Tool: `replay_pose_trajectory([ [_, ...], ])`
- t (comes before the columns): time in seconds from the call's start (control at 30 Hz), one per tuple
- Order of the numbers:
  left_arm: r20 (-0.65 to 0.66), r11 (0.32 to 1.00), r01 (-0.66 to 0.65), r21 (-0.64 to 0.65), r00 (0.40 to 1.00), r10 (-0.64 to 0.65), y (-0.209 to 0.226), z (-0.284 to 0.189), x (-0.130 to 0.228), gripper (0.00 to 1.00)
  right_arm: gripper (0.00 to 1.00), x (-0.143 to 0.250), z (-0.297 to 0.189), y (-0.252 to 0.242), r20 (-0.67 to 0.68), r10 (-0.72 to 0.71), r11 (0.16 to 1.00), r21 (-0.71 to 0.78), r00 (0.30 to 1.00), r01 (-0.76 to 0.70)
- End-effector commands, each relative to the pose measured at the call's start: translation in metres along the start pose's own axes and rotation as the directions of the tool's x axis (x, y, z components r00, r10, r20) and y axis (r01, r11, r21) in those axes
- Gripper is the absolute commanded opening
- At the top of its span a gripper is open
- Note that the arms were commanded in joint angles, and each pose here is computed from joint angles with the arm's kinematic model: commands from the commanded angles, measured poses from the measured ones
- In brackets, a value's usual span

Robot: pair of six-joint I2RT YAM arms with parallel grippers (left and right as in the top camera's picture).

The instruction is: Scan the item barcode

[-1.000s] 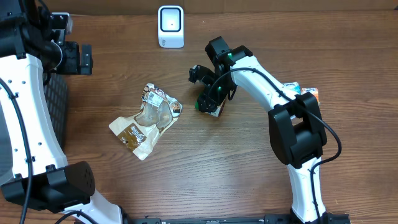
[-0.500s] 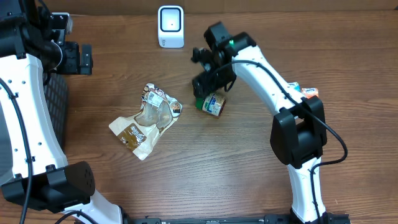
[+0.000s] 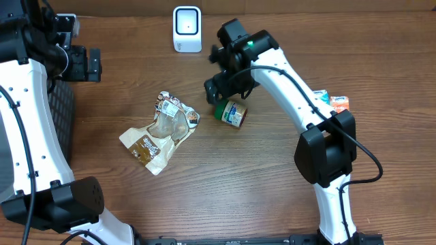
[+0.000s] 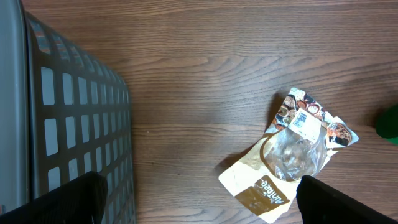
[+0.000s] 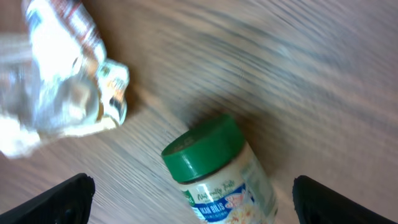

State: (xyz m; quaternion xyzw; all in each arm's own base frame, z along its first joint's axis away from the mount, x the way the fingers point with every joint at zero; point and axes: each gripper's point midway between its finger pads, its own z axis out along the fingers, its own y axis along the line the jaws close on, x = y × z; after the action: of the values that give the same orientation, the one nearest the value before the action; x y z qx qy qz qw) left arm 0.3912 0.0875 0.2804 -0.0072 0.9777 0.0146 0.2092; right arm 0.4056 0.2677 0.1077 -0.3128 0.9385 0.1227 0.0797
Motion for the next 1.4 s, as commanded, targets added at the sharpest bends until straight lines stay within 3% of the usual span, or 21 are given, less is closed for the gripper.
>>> replay_pose_trajectory([
  [0.0,0.004,1.000,-0.021,0.007,1.000,0.021,-0.002,0.000,-0.002,0.99,0.97,-0.004,-0.008,0.004,0.018,-0.392,0.920,0.024,0.920,0.392],
  [0.17,0.004,1.000,-0.021,0.007,1.000,0.021,-0.002,0.000,-0.002,1.00,0.95,-0.004,0.011,-0.005,-0.023,-0.475,0.878,0.049,0.880,0.476],
  [0.87,0.004,1.000,-0.021,0.007,1.000,0.021,-0.002,0.000,-0.002,0.99,0.86,0.018,0.081,-0.001,-0.150,-0.503,0.863,-0.036,0.851,0.504],
  [1.03,0.004,1.000,-0.021,0.007,1.000,0.021,-0.002,0.000,-0.002,1.00,0.78,0.023,0.087,-0.003,-0.168,-0.490,0.871,-0.046,0.855,0.490],
  [1.1,0.004,1.000,-0.021,0.007,1.000,0.021,-0.002,0.000,-0.002,1.00,0.70,0.022,0.088,-0.003,-0.168,-0.470,0.882,-0.041,0.867,0.470],
  [1.37,0.004,1.000,-0.021,0.007,1.000,0.021,-0.002,0.000,-0.002,0.99,0.66,0.015,0.088,-0.003,-0.146,-0.425,0.904,-0.019,0.893,0.427],
])
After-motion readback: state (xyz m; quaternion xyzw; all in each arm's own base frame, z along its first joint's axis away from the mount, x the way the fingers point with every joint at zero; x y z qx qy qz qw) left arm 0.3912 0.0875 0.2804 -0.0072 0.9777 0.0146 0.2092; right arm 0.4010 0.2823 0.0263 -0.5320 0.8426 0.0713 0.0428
